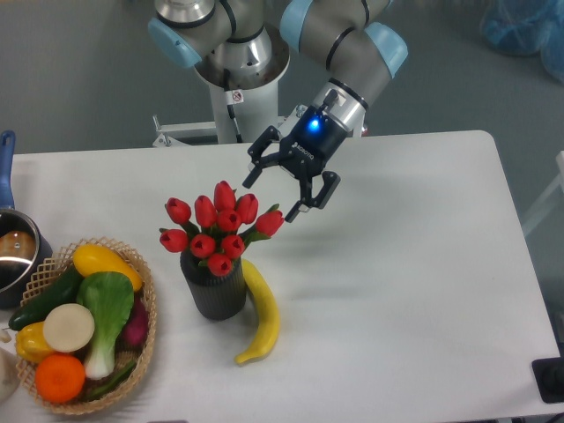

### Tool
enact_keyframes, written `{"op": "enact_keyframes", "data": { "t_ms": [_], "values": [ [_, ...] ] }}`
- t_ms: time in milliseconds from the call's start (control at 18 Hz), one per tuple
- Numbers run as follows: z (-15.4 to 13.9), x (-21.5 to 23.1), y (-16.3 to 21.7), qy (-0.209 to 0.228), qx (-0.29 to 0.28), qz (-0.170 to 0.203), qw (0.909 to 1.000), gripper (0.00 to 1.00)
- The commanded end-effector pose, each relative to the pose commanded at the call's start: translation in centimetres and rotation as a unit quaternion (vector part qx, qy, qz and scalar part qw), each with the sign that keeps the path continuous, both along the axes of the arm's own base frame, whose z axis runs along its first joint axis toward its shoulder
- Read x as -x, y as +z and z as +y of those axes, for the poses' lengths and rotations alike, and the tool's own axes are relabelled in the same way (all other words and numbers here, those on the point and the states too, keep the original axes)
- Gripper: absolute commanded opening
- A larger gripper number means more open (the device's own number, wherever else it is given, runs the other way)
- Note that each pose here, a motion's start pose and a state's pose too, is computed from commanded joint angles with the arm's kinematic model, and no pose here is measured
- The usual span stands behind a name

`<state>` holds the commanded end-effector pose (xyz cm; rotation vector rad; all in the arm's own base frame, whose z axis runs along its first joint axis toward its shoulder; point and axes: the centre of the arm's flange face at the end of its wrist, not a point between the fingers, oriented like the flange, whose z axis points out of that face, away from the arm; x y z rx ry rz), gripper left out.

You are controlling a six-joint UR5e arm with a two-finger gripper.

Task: Pick up the flowers from the vase
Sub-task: 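Move the open gripper down toward the tulip stems above the black vase, then close the gripper around the tulip stems just below the blooms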

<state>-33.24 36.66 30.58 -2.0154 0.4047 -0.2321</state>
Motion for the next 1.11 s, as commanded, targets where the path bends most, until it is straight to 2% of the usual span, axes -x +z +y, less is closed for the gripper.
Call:
{"op": "enact_keyframes", "data": {
  "t_ms": [444,833,1111],
  "values": [
    [1.5,-0.2,-0.9,-0.011,0.002,-0.016,0.9998,1.0],
    [4.6,0.4,-0.2,-0.022,0.012,-0.033,0.9991,1.0],
    [5.2,-0.2,-0.2,-0.03,0.012,-0.027,0.9991,1.0]
  ]
}}
